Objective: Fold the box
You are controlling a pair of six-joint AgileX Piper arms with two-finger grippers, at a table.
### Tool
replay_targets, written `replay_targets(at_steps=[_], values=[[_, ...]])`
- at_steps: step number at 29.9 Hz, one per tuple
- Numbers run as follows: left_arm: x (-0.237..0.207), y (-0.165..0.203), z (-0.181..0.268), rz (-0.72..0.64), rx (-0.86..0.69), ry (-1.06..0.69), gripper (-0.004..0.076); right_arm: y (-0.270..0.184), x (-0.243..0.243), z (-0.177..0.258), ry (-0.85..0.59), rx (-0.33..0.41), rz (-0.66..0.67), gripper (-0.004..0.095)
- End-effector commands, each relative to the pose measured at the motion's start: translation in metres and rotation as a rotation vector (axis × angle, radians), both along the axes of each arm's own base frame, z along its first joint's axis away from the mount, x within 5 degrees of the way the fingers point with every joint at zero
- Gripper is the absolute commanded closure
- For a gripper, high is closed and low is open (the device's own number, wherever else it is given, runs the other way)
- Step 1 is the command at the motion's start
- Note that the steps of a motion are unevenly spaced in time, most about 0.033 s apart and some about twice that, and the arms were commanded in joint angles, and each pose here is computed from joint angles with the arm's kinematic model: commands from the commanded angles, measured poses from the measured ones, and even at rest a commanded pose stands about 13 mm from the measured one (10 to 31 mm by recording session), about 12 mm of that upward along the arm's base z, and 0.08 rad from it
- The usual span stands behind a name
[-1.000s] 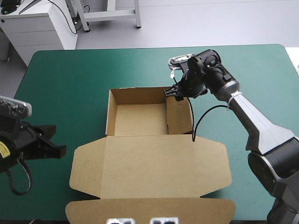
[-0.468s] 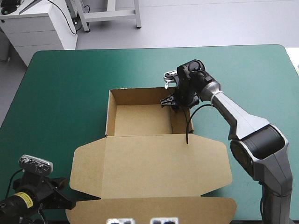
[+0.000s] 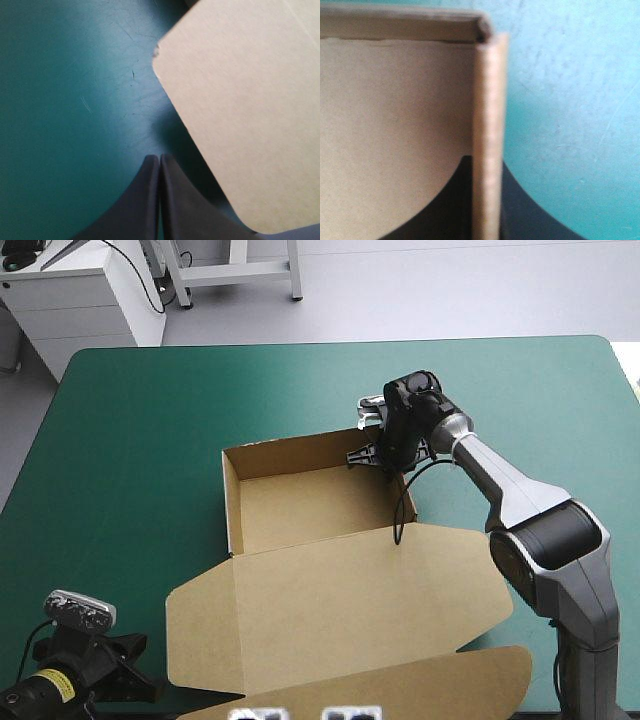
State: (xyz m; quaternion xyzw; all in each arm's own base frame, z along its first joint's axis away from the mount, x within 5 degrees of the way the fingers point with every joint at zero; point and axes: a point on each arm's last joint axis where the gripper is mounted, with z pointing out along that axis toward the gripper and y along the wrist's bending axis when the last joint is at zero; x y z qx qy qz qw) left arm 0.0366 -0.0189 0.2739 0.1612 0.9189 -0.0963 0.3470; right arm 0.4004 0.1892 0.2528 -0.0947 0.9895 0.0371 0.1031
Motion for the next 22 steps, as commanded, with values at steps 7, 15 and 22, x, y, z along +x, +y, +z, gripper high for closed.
replay_targets(at_steps=[7,15,22], values=[[0.004,-0.002,0.011,-0.004,-0.035,-0.063,0.0732,-0.107,0.006,0.079,-0.177,0.010,-0.218,0.0928],[0.004,-0.002,0.011,-0.004,-0.035,-0.063,0.0732,-0.256,-0.011,0.113,-0.266,-0.035,-0.541,0.0928],[0.003,-0.005,0.011,-0.012,-0.063,-0.051,0.0732,-0.366,-0.042,0.105,-0.239,-0.140,-0.815,0.0928]])
